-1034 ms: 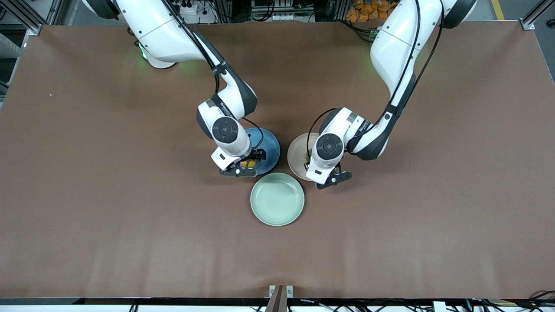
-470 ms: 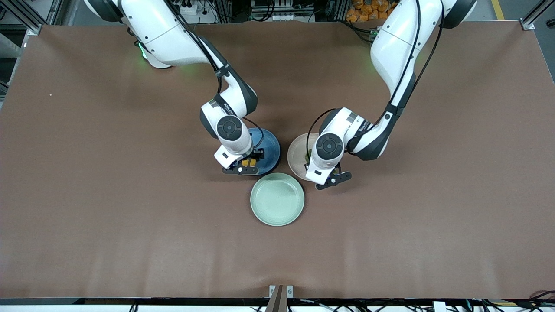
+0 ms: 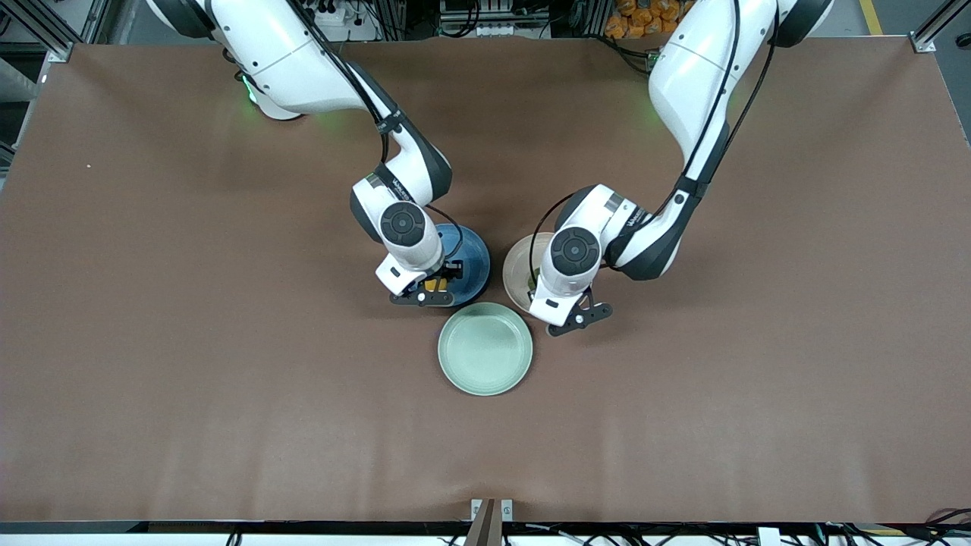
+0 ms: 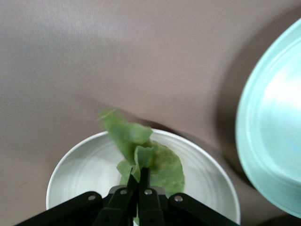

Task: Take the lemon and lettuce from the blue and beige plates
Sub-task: 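Lift the lemon with the right gripper while the left gripper lifts the lettuce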

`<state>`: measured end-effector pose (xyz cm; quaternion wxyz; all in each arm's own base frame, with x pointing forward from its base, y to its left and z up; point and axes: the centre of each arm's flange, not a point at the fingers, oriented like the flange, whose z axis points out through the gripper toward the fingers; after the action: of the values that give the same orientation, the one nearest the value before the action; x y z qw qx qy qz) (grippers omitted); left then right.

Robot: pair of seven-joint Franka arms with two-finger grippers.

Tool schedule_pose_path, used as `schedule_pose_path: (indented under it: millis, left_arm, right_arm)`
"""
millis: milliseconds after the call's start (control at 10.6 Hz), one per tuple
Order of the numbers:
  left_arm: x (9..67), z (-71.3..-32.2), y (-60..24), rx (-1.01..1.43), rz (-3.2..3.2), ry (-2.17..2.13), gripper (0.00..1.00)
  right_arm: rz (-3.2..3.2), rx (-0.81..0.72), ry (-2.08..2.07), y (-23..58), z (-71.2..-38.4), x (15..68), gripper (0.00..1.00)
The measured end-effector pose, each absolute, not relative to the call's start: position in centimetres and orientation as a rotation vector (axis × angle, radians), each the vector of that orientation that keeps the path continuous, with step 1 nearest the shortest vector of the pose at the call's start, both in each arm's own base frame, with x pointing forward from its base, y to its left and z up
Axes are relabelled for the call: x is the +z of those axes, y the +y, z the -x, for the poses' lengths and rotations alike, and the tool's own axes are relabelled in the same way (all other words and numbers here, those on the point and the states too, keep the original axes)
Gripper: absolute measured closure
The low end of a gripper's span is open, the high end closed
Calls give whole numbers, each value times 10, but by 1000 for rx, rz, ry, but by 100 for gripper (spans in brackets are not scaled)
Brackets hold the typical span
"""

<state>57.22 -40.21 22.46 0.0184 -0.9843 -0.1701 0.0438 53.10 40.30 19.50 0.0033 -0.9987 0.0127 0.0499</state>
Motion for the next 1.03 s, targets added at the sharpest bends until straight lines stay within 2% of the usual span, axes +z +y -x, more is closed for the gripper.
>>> schedule_pose_path:
  millis: [282, 564, 846, 1034]
  left_arm:
    - [277, -600, -372, 41, 3075, -576, 98]
    - [335, -644, -262, 54, 3070, -498, 98]
    - [311, -662, -161, 191, 3034, -473, 98]
    - [267, -662, -138, 286, 3006, -495, 98]
  right_arm:
    - [3133, 165, 73, 381, -557, 255, 41]
    - [3141, 215, -1, 325, -581, 297, 41]
    - [3157, 274, -116, 241, -602, 336, 41]
    - [3157, 277, -186, 180, -608, 349, 41]
